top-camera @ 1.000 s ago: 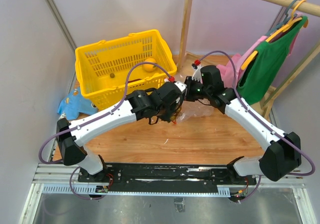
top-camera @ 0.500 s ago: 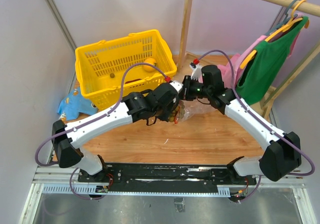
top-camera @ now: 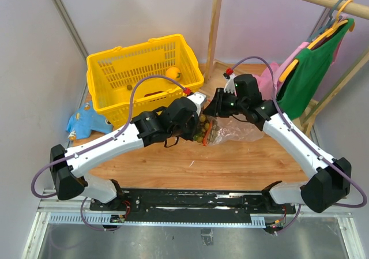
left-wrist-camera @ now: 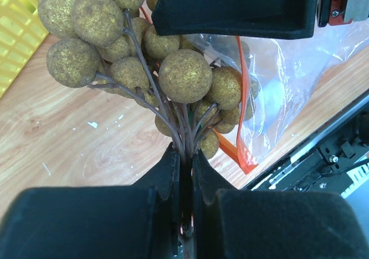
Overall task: Place the food in the zip-top bag and seal the zipper
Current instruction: Place the fake fruit in the zipper food storage bag.
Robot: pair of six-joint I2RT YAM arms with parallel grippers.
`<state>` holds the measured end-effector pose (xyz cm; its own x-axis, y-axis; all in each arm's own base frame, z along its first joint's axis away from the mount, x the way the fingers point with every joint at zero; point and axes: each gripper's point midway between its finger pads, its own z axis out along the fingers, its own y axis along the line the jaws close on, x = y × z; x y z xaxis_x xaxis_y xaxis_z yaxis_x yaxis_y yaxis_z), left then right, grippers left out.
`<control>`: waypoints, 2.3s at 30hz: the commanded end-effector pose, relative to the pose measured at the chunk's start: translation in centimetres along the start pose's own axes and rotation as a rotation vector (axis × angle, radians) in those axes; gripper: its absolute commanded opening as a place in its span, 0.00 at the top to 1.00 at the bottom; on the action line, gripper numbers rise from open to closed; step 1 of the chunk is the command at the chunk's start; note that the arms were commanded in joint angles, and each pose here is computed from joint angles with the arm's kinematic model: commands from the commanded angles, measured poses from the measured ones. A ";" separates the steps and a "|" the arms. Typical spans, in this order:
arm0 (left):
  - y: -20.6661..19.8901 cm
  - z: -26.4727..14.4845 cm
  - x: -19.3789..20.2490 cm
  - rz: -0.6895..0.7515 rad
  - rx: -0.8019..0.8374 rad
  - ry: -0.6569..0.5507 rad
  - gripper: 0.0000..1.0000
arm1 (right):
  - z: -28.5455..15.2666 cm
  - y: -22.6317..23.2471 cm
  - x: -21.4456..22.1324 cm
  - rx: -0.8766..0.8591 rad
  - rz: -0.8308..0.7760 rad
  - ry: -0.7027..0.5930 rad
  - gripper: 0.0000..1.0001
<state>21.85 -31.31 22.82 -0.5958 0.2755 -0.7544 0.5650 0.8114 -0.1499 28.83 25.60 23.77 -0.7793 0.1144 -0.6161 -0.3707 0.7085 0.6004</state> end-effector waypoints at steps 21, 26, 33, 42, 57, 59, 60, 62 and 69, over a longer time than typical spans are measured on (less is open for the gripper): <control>-1.6 1.1 -1.8 -0.006 0.070 -0.060 1.00 | -3.1 -2.7 -1.0 0.209 -0.050 -0.029 0.88; -1.6 1.1 -1.8 -0.002 0.076 -0.071 1.00 | -2.3 -0.7 -0.9 0.075 -0.067 -0.034 0.99; -1.5 1.6 -1.5 -0.009 0.071 -0.066 1.00 | -2.2 2.6 -1.7 -0.112 -0.120 -0.078 0.99; -1.0 1.2 -2.3 -0.037 0.069 -0.115 1.00 | -3.4 0.4 -1.7 0.035 -0.133 -0.084 0.72; -1.7 0.8 -2.0 -0.006 0.116 -0.104 1.00 | -5.3 -2.7 -2.7 0.268 -0.134 -0.082 0.70; -1.8 0.8 -2.0 -0.002 0.125 -0.106 1.00 | -5.3 -2.8 -2.7 0.274 -0.130 -0.077 0.69; -1.9 0.8 -2.0 0.000 0.130 -0.107 1.00 | -5.2 -2.8 -2.7 0.278 -0.130 -0.077 0.71; -2.0 0.8 -2.0 0.004 0.137 -0.106 1.00 | -5.2 -3.1 -2.7 0.295 -0.127 -0.073 0.79; -2.0 0.9 -1.9 0.017 0.138 -0.103 1.00 | -5.4 -4.6 -2.8 0.398 -0.140 -0.032 0.99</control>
<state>22.16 -33.56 22.21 -0.5683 0.2580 -0.7813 0.6253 0.7526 -0.2063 29.37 19.59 25.25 -0.7174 0.0345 -0.6958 -0.2821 0.8988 0.3355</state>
